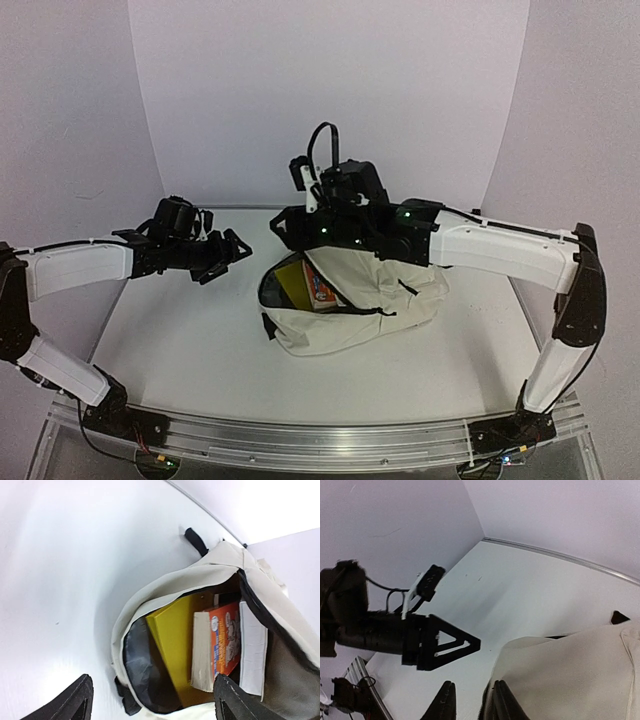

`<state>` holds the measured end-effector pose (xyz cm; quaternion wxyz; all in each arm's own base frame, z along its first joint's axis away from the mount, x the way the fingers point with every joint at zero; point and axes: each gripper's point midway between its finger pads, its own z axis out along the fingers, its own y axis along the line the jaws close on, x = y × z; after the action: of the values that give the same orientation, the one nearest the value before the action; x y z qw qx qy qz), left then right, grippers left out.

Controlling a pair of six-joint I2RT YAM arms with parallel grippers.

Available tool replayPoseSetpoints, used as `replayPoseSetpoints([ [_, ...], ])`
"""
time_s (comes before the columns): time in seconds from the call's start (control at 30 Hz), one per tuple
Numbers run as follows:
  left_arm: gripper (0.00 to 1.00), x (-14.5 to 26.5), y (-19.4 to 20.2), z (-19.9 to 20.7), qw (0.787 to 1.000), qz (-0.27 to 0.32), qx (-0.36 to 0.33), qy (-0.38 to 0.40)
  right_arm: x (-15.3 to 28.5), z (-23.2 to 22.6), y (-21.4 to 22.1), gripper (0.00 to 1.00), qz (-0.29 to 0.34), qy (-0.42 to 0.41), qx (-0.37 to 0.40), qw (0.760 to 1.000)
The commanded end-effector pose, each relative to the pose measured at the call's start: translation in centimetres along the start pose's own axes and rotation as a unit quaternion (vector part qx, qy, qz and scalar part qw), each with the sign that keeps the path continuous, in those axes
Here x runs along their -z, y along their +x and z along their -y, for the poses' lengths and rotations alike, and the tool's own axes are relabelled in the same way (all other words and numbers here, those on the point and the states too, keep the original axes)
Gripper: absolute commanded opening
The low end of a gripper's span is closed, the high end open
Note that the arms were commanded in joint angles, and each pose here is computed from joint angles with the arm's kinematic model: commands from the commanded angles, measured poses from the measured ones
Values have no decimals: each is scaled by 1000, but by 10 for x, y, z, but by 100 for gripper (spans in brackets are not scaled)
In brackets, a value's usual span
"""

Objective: Pack the student bag
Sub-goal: Place the book in the student bag, then zip the student bag at the center of the board.

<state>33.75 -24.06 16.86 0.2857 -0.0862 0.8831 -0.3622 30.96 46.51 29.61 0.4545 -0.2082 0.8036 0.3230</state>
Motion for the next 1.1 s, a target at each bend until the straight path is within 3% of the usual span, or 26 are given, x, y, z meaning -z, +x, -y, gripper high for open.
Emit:
replayPoseSetpoints([
  [0.0,84,15,-4,-7,1000,10,4,-20,4,-60,-5,41,31,-64,40,997],
  [0.03,85,14,-3,-8,1000,5,7,-18,6,-66,-5,52,31,-73,44,996],
  [0.13,88,9,4,-9,1000,-10,18,-9,16,-67,-12,69,41,-72,46,996],
  [0.3,91,-2,20,-22,998,-31,51,-5,43,-21,-27,94,72,24,32,997],
  [0.43,89,-17,33,-17,995,-61,64,35,44,57,-22,96,44,88,-17,995],
  [0.57,82,-33,45,-15,992,-91,69,52,54,107,-17,96,33,123,-46,991],
  [0.8,66,-63,61,-30,986,-134,87,39,72,154,-5,97,21,159,-77,984],
  [1.0,57,-82,62,-28,985,-142,88,51,77,164,7,97,12,167,-90,982],
  [1.07,49,-86,63,-26,983,-146,90,59,78,165,9,97,11,169,-92,981],
])
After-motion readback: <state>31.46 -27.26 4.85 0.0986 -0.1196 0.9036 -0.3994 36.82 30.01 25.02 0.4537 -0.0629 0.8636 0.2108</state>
